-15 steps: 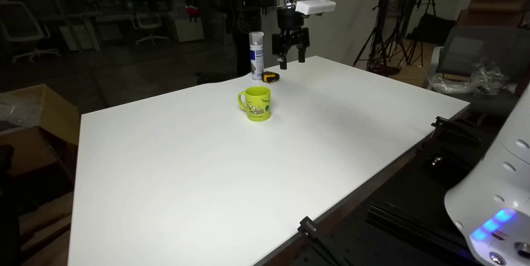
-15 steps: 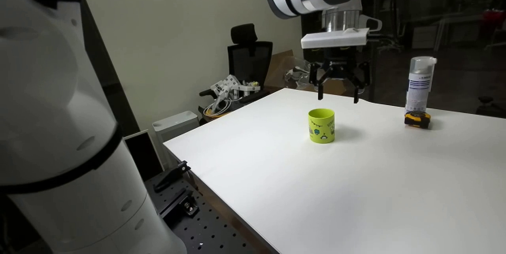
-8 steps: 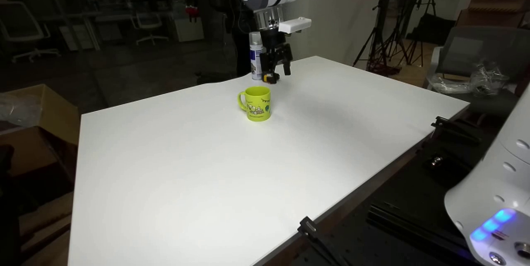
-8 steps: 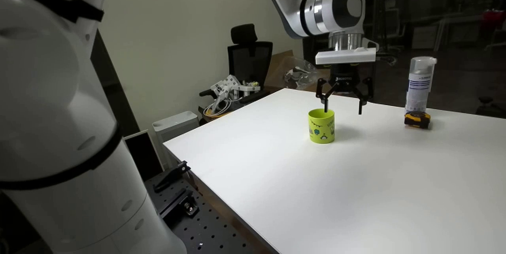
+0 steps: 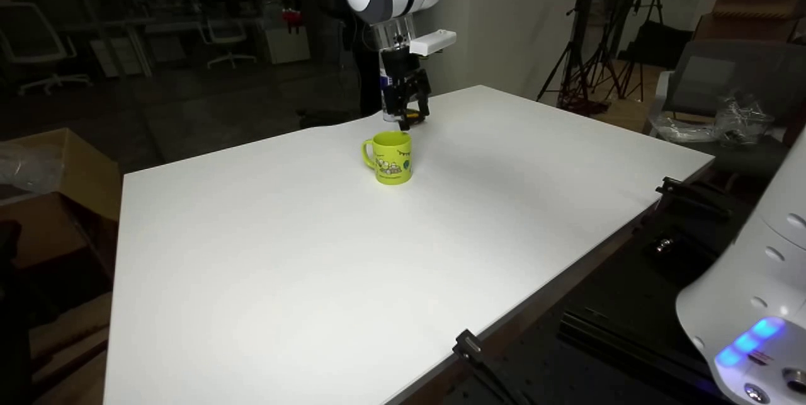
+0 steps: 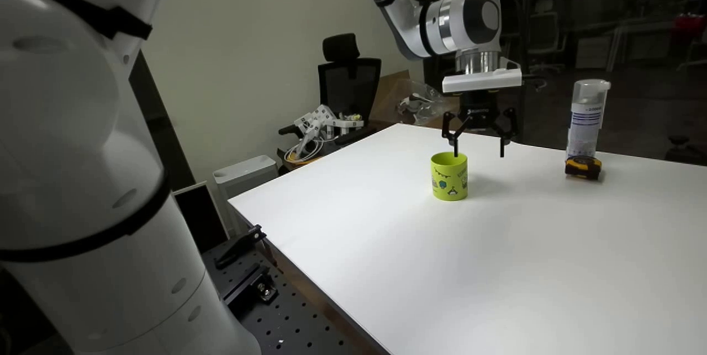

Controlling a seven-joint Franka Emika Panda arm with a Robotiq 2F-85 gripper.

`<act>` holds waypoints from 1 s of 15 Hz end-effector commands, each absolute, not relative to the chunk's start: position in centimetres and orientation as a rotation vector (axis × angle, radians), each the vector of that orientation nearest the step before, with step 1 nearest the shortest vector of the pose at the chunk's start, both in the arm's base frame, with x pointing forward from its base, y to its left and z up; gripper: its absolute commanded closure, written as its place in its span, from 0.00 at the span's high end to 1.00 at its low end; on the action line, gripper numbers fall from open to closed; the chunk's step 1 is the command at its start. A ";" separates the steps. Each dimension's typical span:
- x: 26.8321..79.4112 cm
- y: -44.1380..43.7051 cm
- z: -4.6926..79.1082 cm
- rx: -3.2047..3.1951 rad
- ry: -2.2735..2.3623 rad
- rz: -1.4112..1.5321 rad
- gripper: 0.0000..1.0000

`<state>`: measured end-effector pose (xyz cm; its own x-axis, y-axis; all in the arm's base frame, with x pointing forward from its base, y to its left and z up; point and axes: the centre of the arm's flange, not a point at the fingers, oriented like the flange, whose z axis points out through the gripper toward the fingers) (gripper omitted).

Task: Move the cup towards you

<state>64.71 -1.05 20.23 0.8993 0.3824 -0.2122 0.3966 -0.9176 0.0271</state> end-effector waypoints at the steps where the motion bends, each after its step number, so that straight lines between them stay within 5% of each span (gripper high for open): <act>1: 65.3 0.1 19.4 2.974 0.654 -0.285 1.00; 6: 65.6 1.7 17.7 2.958 0.715 -0.300 0.96; 7: 65.7 1.9 17.4 2.951 0.718 -0.292 0.73; 9: 65.8 2.1 17.0 2.942 0.729 -0.278 0.71; 15: 66.0 2.9 16.9 2.909 0.756 -0.222 0.29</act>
